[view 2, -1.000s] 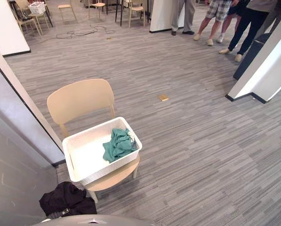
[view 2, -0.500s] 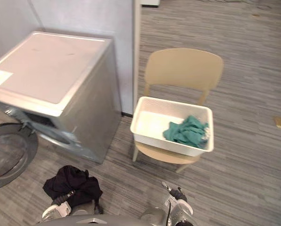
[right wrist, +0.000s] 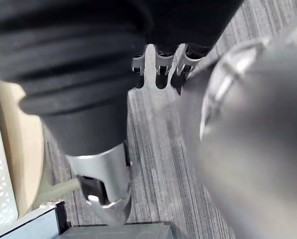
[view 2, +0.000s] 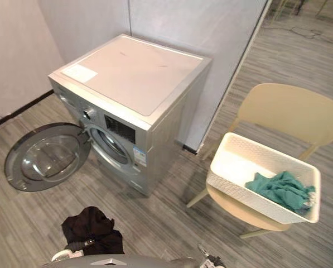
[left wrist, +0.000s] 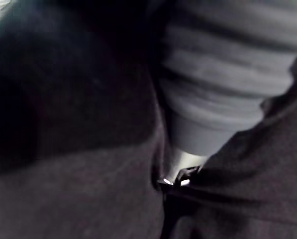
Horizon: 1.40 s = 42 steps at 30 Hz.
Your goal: Pick up the laundry basket with both hands and put the clothes into the washing machine.
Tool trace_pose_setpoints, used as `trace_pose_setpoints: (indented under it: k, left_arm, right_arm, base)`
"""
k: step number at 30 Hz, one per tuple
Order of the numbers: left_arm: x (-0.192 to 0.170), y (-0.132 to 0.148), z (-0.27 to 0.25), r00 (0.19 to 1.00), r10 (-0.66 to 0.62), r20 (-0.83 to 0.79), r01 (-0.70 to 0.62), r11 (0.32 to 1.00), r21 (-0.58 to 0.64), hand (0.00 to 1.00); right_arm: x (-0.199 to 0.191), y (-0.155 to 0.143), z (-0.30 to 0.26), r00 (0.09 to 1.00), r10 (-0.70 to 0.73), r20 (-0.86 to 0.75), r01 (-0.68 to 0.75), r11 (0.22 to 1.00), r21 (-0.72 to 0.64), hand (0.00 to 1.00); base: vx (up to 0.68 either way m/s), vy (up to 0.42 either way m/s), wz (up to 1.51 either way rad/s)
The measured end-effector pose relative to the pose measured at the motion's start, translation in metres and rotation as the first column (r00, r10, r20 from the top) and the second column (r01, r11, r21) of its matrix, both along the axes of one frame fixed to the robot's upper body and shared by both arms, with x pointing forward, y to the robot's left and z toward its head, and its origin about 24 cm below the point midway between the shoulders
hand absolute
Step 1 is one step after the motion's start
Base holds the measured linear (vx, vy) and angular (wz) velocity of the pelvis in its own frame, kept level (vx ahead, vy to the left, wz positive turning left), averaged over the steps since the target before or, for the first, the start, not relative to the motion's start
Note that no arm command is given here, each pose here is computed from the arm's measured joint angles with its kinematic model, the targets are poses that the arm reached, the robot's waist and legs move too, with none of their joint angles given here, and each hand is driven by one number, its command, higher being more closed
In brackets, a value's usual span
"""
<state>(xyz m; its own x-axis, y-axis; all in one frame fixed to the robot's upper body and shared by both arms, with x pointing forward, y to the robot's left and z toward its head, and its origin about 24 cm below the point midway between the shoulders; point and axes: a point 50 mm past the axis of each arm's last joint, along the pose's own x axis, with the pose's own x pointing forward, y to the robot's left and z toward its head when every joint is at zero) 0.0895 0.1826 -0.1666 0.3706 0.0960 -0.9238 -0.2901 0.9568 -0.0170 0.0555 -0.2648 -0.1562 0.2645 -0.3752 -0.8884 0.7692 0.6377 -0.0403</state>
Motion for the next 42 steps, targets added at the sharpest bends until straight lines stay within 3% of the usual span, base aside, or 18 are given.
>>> trace_pose_setpoints:
  k: [1,4,11,18,23,28,29,32,34,37,42]
  left_arm:
    - [0.0,0.004,0.0,1.0,-0.001,0.001,0.001,1.0,0.011,1.0]
    - [-0.011,0.031,0.0,0.997,0.071,-0.038,-0.069,0.995,0.068,1.0]
    - [-0.002,0.017,0.0,0.991,0.135,-0.012,-0.134,0.991,0.023,1.0]
    - [0.021,0.022,0.011,0.97,0.21,0.124,-0.213,0.977,0.016,1.0]
    - [0.011,0.025,0.009,0.957,0.266,0.115,-0.269,0.963,0.006,1.0]
    - [0.003,0.022,0.006,0.942,0.323,0.09,-0.323,0.946,-0.016,1.0]
    - [-0.001,0.034,0.006,0.937,0.337,0.087,-0.34,0.94,0.013,1.0]
    - [-0.005,0.056,0.01,0.939,0.33,0.094,-0.337,0.939,0.066,1.0]
    - [-0.009,0.058,0.01,0.95,0.302,0.08,-0.308,0.948,0.082,1.0]
    - [-0.004,0.042,0.007,0.978,0.197,0.066,-0.201,0.977,0.066,1.0]
    - [-0.018,0.035,0.002,0.997,0.079,-0.014,-0.078,0.993,0.084,1.0]
  right_arm:
    - [0.004,0.003,0.0,1.0,0.011,0.009,-0.011,1.0,0.011,0.0]
    - [0.009,0.049,-0.012,0.999,0.035,0.027,-0.038,0.988,0.148,0.0]
    - [-0.01,0.042,-0.013,1.0,-0.015,-0.005,0.015,0.99,0.144,0.0]
    - [-0.014,0.05,-0.013,1.0,-0.019,0.02,0.016,0.988,0.156,0.0]
    - [-0.012,0.045,-0.012,0.998,-0.06,0.031,0.055,0.987,0.154,0.0]
    - [-0.053,0.012,-0.007,0.99,-0.129,-0.057,0.133,0.988,0.074,0.0]
    - [-0.073,0.026,-0.012,0.977,-0.176,-0.121,0.19,0.975,0.115,0.0]
    - [-0.098,0.065,-0.02,0.946,-0.229,-0.229,0.28,0.934,0.224,0.0]
    - [-0.089,0.073,-0.022,0.949,-0.236,-0.209,0.285,0.925,0.25,0.0]
    - [-0.085,0.061,-0.02,0.953,-0.244,-0.18,0.28,0.935,0.218,0.0]
    - [-0.062,0.055,-0.019,0.986,-0.105,-0.131,0.131,0.97,0.206,0.0]
  base:
    - [-0.03,-0.072,0.54]
    - [-0.04,-0.134,0.08]
    - [-0.02,-0.051,0.09]
    - [-0.03,-0.001,0.11]
    - [0.02,0.225,-0.71]
    - [0.17,0.444,-0.54]
    - [0.43,0.371,0.03]
    - [0.3,0.346,-0.06]
    - [0.18,0.434,-0.37]
    - [0.15,0.454,-0.53]
    - [0.12,0.288,-0.88]
